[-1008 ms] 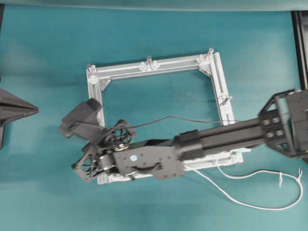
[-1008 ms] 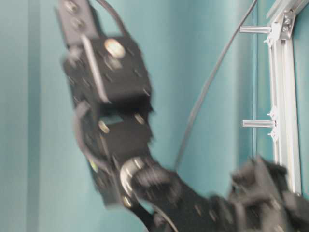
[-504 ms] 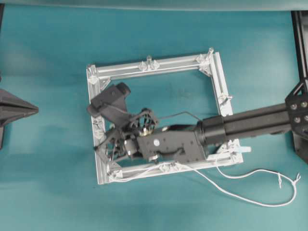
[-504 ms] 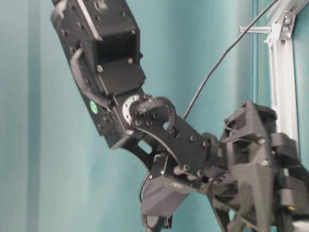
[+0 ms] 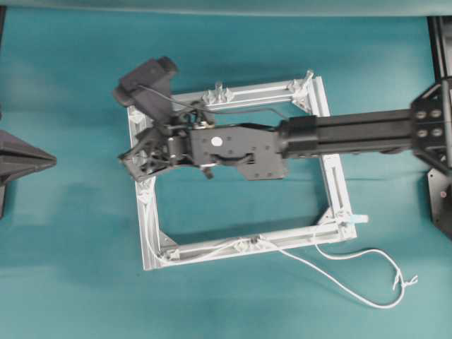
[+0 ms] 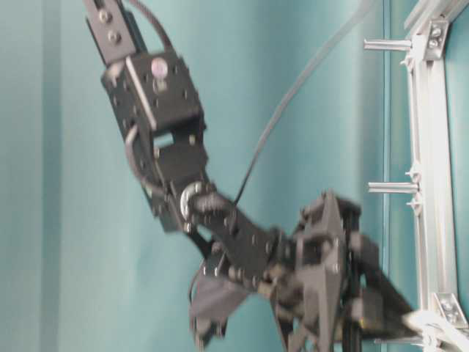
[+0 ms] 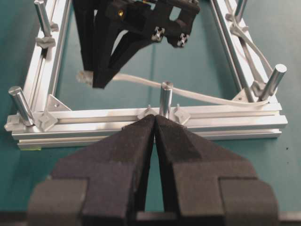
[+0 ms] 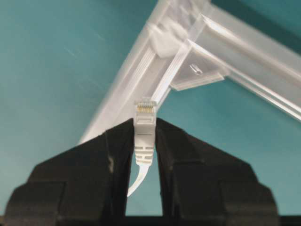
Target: Move the cable alternately left and right between 8 pins so it hooks onto each one.
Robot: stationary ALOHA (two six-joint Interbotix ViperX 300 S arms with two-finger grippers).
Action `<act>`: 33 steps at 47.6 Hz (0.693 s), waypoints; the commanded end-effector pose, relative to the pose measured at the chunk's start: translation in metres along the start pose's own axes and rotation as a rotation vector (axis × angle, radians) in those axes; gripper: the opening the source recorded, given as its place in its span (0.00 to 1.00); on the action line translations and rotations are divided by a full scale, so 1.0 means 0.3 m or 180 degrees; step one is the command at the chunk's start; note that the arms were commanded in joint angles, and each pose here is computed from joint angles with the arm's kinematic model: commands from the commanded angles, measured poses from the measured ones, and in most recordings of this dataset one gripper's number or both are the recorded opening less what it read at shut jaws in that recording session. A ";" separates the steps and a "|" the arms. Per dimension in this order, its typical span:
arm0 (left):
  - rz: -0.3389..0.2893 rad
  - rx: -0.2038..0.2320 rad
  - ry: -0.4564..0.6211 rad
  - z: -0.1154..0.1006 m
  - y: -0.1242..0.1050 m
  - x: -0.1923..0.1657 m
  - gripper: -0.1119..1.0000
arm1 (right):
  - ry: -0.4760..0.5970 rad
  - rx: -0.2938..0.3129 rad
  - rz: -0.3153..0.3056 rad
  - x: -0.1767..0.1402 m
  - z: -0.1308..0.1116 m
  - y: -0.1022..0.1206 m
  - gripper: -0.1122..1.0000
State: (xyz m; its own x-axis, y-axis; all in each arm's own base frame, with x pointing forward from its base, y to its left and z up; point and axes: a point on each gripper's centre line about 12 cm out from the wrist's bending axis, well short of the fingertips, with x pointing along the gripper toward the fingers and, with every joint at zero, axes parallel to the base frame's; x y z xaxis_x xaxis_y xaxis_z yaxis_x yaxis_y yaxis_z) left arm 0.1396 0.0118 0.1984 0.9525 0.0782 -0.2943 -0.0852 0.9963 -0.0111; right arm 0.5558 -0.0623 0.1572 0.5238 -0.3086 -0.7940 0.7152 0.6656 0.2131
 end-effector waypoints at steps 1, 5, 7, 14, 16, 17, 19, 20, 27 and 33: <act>-0.0006 -0.0002 -0.0029 0.013 -0.001 0.001 0.18 | -0.0094 0.0011 0.0168 -0.024 0.054 0.054 0.24; -0.0006 -0.0002 -0.0029 0.011 -0.001 0.001 0.18 | -0.0083 -0.0034 0.0235 -0.004 0.066 0.084 0.24; -0.0006 -0.0002 -0.0029 0.013 -0.001 0.001 0.18 | -0.0079 -0.0070 0.0247 0.008 0.069 0.093 0.24; -0.0006 -0.0002 -0.0034 0.013 -0.001 0.001 0.18 | -0.0105 -0.0161 0.0262 0.024 0.090 0.115 0.24; -0.0006 -0.0002 -0.0034 0.012 -0.001 0.001 0.18 | -0.0120 -0.0200 0.0274 0.026 0.096 0.122 0.24; -0.0006 -0.0002 -0.0029 0.011 -0.001 0.001 0.18 | -0.0132 -0.0211 0.0288 0.025 0.101 0.126 0.24; -0.0006 -0.0002 -0.0034 0.013 -0.001 0.001 0.18 | -0.0144 -0.0234 0.0300 0.030 0.106 0.131 0.24; -0.0006 -0.0002 -0.0034 0.013 -0.001 0.001 0.18 | -0.0160 -0.0252 0.0310 0.026 0.113 0.135 0.24; -0.0006 -0.0002 -0.0034 0.013 -0.001 0.001 0.18 | -0.0205 -0.0255 0.0347 0.042 0.132 0.151 0.24; -0.0011 -0.0001 -0.0034 0.013 -0.002 0.001 0.18 | -0.0252 -0.0218 0.0362 0.052 0.157 0.151 0.24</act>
State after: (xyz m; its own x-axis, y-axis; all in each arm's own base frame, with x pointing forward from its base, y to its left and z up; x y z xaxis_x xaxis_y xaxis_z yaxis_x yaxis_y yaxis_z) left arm 0.1395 0.0118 0.1978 0.9520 0.0782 -0.2958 -0.0853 0.9963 -0.0111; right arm 0.6121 -0.0647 0.1494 0.5820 -0.2723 -0.7662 0.6388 0.7361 0.2237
